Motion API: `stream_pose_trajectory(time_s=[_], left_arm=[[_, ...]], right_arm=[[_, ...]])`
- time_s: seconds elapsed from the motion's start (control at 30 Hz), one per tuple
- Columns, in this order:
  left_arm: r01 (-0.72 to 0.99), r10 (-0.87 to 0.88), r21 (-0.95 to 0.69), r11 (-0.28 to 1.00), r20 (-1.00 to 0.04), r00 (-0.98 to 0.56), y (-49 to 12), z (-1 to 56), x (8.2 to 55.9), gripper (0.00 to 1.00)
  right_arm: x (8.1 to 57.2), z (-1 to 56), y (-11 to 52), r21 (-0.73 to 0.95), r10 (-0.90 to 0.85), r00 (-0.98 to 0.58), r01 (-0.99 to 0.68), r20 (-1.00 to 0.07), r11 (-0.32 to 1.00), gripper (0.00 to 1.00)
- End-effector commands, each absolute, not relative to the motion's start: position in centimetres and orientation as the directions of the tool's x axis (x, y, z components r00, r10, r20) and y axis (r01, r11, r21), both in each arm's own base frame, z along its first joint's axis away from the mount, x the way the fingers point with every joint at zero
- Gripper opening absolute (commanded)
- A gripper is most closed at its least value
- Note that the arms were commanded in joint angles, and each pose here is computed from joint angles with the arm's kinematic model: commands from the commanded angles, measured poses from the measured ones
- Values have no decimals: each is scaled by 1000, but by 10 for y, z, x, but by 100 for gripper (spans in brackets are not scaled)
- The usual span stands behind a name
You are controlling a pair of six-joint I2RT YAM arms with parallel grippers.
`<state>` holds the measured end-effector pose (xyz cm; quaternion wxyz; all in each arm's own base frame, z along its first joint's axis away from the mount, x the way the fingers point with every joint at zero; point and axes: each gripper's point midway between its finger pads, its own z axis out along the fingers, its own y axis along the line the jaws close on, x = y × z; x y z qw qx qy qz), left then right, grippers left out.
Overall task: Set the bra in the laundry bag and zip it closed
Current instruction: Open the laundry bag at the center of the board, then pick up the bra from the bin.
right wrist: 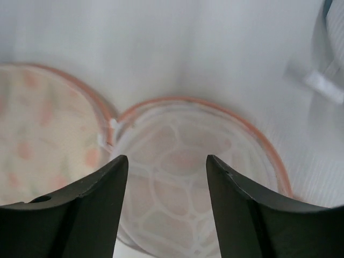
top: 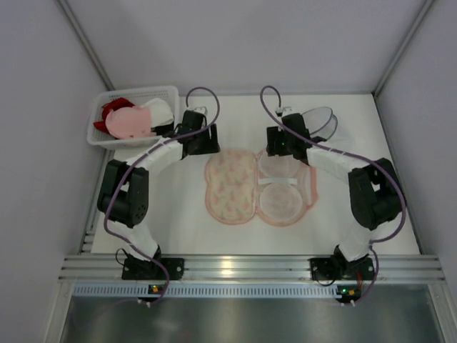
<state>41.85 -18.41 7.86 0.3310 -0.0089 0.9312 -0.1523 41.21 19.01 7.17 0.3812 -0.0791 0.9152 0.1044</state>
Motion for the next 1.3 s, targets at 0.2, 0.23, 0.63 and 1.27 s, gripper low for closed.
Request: stream_pose_trajectory(time_s=[0.2,0.23,0.63,1.27], left_arm=[[-168,-298,-249,954,-854,-427,-102,267,424,80],[-176,-331,-283,943,-852,-405,-93,278,424,81],[-534,-514,-326,780,-821,-250,88,275,455,88],[-636,-508,-327,699,-853,-120,191,213,523,94]], right_arm=[[396,284,198,222,67,-367,-399,-928,890,79],[389,284,197,223,67,-363,-408,-929,885,83],[354,250,214,217,47,-303,-557,-952,801,99],[366,244,210,238,108,-271,-511,-956,826,99]])
